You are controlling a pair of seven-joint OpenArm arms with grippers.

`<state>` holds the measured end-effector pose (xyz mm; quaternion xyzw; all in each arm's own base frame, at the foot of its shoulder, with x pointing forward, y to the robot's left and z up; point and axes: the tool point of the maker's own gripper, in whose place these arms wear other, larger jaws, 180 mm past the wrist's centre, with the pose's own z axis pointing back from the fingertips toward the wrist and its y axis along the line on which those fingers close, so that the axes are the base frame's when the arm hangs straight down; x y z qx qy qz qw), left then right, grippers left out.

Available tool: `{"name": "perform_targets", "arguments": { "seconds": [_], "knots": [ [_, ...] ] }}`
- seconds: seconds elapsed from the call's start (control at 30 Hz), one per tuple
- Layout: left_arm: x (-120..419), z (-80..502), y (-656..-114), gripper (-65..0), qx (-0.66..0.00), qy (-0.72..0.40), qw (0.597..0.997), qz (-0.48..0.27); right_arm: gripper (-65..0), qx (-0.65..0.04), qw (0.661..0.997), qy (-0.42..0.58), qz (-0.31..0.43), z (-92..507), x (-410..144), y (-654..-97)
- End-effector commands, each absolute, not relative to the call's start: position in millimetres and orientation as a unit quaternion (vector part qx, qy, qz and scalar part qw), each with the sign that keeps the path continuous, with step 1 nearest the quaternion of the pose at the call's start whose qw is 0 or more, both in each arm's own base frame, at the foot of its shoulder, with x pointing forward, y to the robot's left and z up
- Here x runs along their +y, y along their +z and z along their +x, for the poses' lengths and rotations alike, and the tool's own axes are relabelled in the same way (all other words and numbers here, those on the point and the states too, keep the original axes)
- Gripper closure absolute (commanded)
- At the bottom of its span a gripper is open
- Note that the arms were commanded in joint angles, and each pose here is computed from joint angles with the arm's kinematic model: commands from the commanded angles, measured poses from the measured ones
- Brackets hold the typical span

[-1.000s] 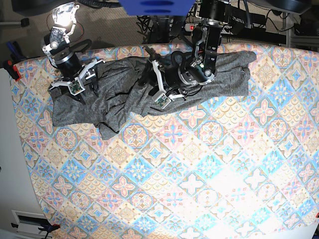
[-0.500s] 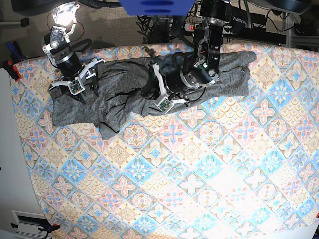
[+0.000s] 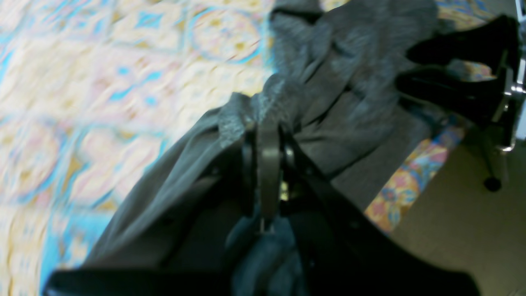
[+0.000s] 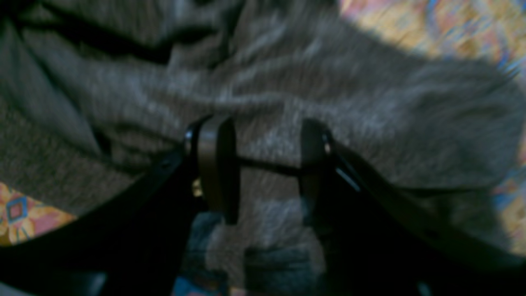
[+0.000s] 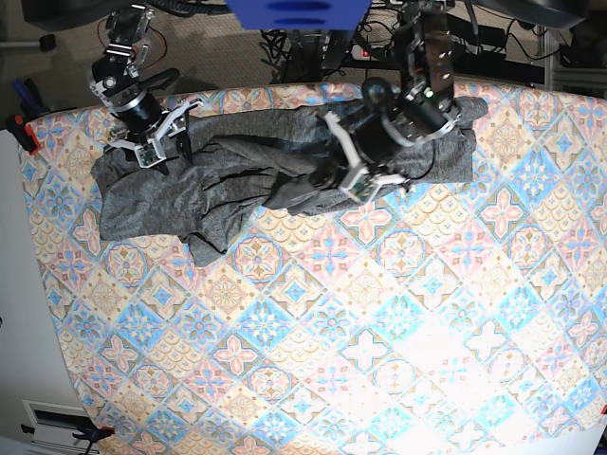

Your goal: Layout the t-shirt on the table in an organized manner, then fold the t-shirt properly

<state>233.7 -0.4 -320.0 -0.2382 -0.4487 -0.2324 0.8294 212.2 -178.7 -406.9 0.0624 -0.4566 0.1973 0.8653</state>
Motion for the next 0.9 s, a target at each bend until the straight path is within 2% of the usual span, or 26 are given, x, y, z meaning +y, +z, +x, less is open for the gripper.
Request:
{"name": "perform_targets", "arguments": {
  "seconds": [0.0,0.2,0.33,0.53,0.87],
  "knots": [
    [3,236,-309,0.0,-0.468,-0.221,0.821,-0.24,-25.8,-0.47,0.859,0.193,0.065,216,-181,-402],
    [33,215,-325,0.0,-0.448,-0.186,0.848,-0.214,-25.8,-0.443,0.876,0.176,0.079,203,-183,-426],
    [40,204,-320,0.0,-0.477,-0.155,0.836,-0.221,-25.8,-0.439,0.878,0.171,0.082,204,-183,-430],
    [44,185,-310,0.0,-0.517,-0.117,0.814,-0.237,-25.8,-0.49,0.856,0.156,0.05,249,-205,-403],
    [48,177,-298,0.0,-0.554,-0.089,0.79,-0.246,-25.8,-0.497,0.855,0.145,0.035,250,-217,-396]
  ]
}}
